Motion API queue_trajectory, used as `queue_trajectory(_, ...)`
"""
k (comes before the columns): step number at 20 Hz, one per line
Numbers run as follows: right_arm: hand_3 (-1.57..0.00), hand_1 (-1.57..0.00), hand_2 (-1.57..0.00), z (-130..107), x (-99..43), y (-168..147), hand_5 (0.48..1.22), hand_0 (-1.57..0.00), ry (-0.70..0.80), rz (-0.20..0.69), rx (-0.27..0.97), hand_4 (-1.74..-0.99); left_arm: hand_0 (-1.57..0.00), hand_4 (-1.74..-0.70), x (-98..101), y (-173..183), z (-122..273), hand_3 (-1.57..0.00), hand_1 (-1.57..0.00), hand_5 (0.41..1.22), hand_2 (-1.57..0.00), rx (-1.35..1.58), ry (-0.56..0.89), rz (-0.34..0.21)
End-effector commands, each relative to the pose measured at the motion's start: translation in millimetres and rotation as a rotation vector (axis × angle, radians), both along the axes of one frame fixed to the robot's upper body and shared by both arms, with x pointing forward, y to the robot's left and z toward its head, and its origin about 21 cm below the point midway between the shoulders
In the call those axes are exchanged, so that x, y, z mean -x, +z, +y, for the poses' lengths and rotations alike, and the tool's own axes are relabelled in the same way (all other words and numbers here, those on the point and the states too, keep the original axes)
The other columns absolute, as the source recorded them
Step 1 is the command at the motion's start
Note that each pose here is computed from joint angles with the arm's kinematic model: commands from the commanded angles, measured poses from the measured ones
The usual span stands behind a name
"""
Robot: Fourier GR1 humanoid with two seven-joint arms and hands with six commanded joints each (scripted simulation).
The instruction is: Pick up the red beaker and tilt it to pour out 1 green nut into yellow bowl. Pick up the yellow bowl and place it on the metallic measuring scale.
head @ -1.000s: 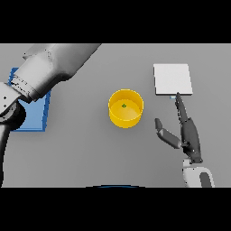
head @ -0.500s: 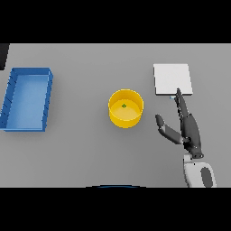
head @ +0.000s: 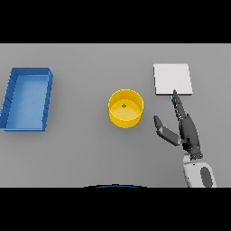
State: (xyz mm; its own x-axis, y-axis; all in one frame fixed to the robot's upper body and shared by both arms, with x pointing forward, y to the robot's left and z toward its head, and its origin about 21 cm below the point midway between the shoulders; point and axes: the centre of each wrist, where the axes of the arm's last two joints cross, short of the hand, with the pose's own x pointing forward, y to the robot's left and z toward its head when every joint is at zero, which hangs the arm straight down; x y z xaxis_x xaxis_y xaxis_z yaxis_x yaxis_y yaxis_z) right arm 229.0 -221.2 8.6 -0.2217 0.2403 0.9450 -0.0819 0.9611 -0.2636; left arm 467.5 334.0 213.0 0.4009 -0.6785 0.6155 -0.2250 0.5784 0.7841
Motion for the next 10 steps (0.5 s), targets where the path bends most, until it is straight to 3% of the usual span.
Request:
queue_trajectory(1, 0.0, 0.0, 0.0, -4, -2.6, 1, 0.696, 0.0, -0.005, 0.002, 0.017, -1.188, -1.57, -1.74, 4.2, -10, 1, -1.46, -1.57, 1.221, -1.57, 0.042, 0.026, 0.011)
queue_trajectory(4, 0.0, 0.0, 0.0, -1, 2.8, 4, 0.703, 0.0, 0.005, -0.014, 0.019, -1.194, -1.57, -1.74, 23.7, -39, 5, -1.37, -1.57, 1.221, -1.57, 0.139, 0.069, 0.017)
queue_trajectory(10, 0.0, 0.0, 0.0, -1, 1.3, 2, 0.696, 0.0, -0.004, -0.007, 0.038, -1.201, -1.57, -1.74, 70.3, -87, 1, -1.4, -1.57, 1.221, -1.57, 0.258, 0.143, 0.028)
